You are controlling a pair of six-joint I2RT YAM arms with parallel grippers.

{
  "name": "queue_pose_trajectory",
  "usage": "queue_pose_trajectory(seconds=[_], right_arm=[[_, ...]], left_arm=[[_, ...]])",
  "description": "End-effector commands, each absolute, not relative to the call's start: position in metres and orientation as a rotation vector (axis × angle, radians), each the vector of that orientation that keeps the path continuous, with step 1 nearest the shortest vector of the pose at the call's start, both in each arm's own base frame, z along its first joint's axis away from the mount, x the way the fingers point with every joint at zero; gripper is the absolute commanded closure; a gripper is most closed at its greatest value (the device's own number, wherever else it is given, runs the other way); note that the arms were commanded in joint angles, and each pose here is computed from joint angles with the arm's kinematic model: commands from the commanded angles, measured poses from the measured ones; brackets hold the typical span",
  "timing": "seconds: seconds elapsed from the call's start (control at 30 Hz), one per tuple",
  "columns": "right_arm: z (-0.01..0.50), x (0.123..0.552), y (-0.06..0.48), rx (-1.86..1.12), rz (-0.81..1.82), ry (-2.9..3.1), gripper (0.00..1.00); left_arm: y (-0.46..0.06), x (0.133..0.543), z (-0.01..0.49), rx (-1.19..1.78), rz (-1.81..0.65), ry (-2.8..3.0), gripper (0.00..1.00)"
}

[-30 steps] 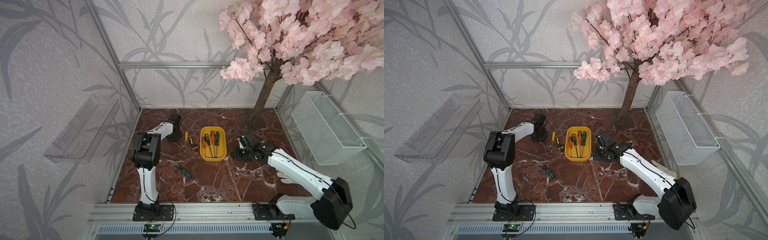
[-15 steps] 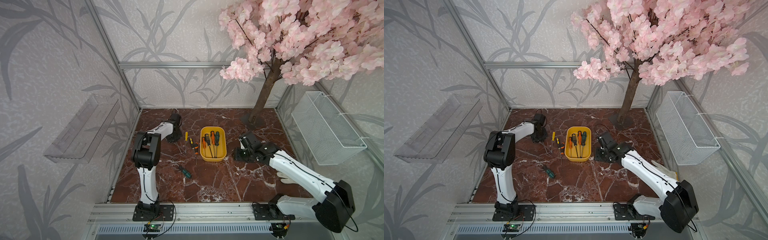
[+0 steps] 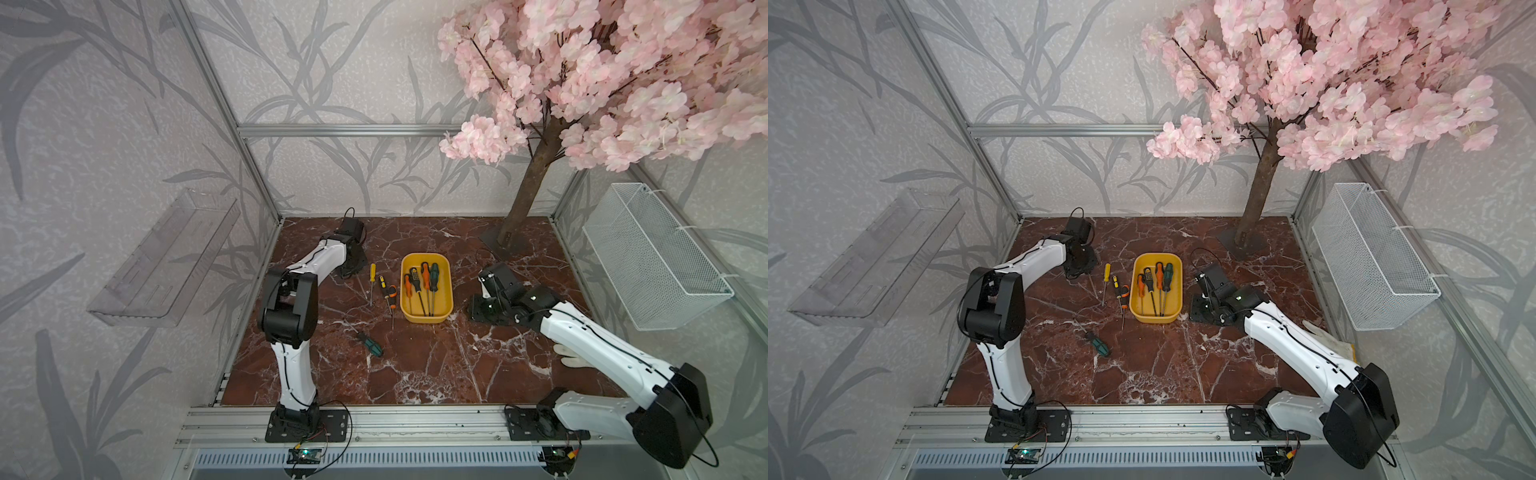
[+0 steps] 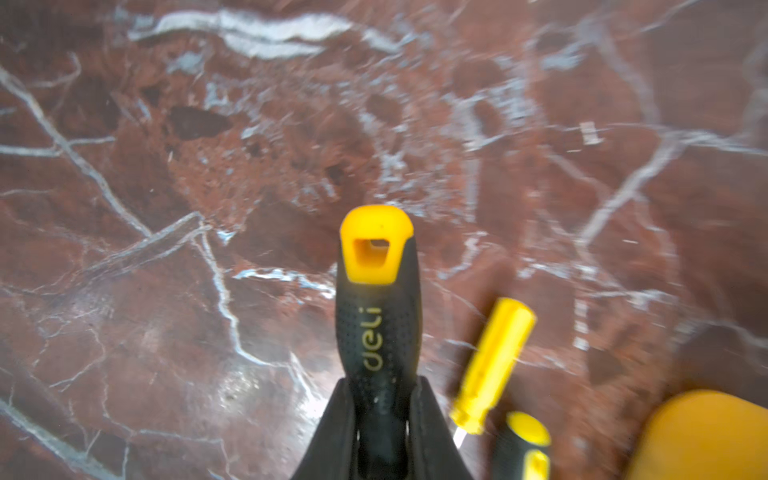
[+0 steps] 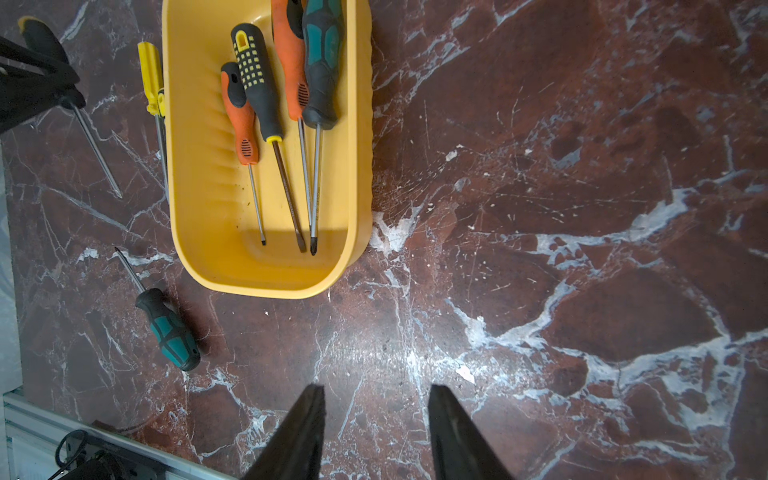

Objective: Put the screwdriver on the desktop into the storage box
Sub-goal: Pick up the screwdriver from the center of the board, then place the screwdriver in the storage box.

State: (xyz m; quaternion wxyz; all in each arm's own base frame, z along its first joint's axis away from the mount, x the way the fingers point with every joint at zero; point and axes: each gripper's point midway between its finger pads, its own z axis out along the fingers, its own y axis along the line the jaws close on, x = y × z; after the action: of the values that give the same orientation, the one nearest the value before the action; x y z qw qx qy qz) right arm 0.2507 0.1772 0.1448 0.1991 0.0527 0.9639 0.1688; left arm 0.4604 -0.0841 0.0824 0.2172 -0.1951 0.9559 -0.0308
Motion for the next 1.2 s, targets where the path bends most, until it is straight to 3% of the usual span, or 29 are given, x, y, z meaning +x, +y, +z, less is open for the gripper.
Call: queue_pose_trajectory(seconds=[0.0, 0.47, 0.8, 1.17], right_arm=[[0.149, 0.249, 0.171, 0.175, 0.467, 2.671, 0.55], [0.149, 0.240, 0.159, 0.194, 0.445, 2.656, 0.55], [0.148, 0.235, 0.152, 0.209, 0.447, 2.651, 0.55], [0.151, 0.234, 0.145, 0.224, 0.442, 2.637, 0.55]], left_arm=[[-0.113, 0.465, 0.125, -0.448, -0.167, 2.589, 0.88], [-0.252, 0.462, 0.175, -0.171, -0.411, 2.525, 0.88], [-0.334, 0.444, 0.146, -0.002, -0.469, 2.565, 0.88], [-0.365, 0.433, 0.101, 0.066, -0.440, 2.619, 0.87]])
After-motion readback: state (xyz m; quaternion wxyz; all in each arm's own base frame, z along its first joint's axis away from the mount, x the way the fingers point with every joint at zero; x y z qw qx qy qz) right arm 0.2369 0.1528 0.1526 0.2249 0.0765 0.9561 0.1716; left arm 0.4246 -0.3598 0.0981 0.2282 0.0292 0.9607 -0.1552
